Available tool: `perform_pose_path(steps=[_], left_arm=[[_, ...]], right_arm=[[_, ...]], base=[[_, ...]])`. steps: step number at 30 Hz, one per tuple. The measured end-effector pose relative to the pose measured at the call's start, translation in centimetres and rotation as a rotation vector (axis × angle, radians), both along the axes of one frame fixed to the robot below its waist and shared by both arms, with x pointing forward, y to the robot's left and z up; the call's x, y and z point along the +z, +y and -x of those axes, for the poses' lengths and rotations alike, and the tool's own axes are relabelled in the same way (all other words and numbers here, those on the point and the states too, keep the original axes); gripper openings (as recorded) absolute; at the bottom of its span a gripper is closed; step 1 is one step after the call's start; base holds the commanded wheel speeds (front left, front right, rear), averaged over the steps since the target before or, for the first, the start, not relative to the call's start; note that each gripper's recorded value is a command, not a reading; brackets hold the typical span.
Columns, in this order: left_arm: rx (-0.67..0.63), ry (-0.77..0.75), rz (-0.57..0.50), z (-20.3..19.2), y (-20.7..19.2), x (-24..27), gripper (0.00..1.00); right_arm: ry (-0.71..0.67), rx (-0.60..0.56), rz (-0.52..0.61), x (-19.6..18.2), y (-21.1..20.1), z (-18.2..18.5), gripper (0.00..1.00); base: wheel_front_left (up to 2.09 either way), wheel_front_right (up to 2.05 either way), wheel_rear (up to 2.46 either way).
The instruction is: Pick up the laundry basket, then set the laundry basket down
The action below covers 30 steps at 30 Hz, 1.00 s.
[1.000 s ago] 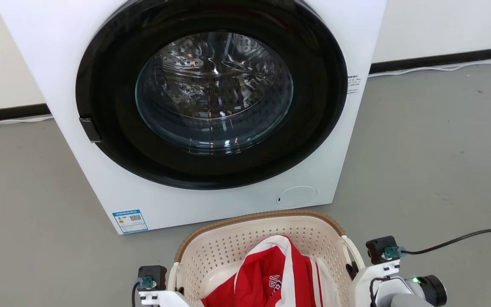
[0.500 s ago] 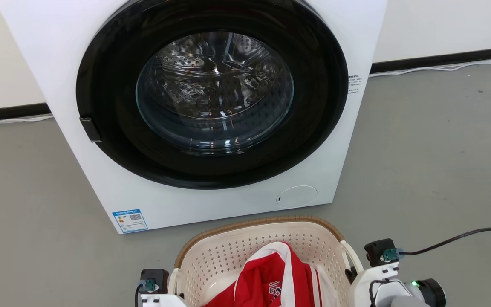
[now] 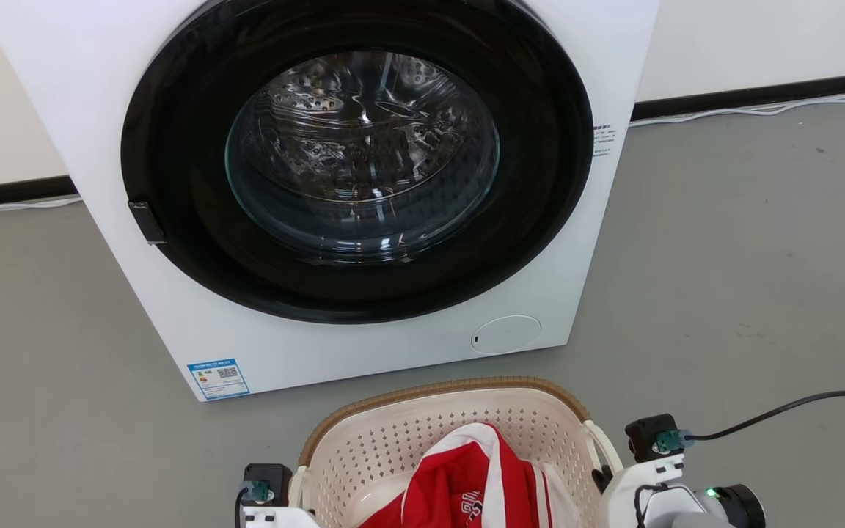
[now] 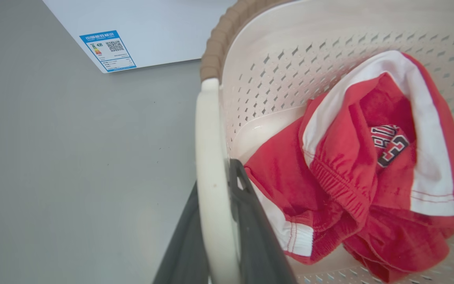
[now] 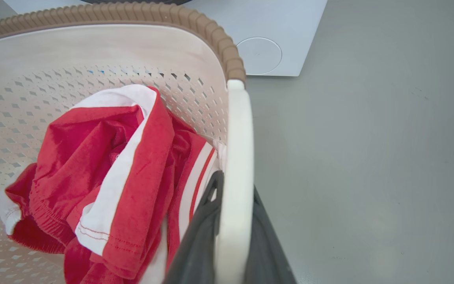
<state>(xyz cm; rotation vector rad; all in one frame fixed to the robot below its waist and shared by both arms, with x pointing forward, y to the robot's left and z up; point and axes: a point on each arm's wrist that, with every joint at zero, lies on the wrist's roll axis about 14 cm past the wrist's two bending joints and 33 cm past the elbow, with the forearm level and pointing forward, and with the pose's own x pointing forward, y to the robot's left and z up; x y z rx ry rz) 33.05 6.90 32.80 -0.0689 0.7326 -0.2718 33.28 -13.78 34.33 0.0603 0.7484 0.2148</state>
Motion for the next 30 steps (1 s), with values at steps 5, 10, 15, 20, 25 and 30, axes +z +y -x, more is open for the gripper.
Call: perform_pose_path(steps=[5,10,15,20,25,30], left_arm=[[-0.005,0.006,-0.006,0.08,0.01,-0.11,0.0],[-0.009,0.007,-0.012,0.19,0.08,-0.12,0.0],[-0.011,0.006,-0.015,0.13,0.13,-0.05,0.0],[-0.014,0.013,-0.017,0.13,0.08,-0.11,0.0],[-0.017,0.017,-0.016,0.21,0.0,-0.18,0.0],[-0.014,0.021,-0.012,0.28,-0.05,-0.22,0.0]], right_arm=[[0.006,0.004,-0.001,-0.12,0.1,0.17,0.0],[0.008,0.007,-0.003,-0.14,0.22,0.28,0.0],[0.011,0.006,-0.008,-0.15,0.34,0.34,0.0],[0.014,0.002,-0.008,-0.24,0.33,0.39,0.0],[0.019,0.006,-0.002,-0.38,0.32,0.51,0.0],[0.021,0.004,-0.002,-0.43,0.27,0.56,0.0]], base=[[0.0,0.0,0.0],[0.0,0.0,0.0],[0.0,0.0,0.0],[0.0,0.0,0.0],[0.0,0.0,0.0],[0.0,0.0,0.0]])
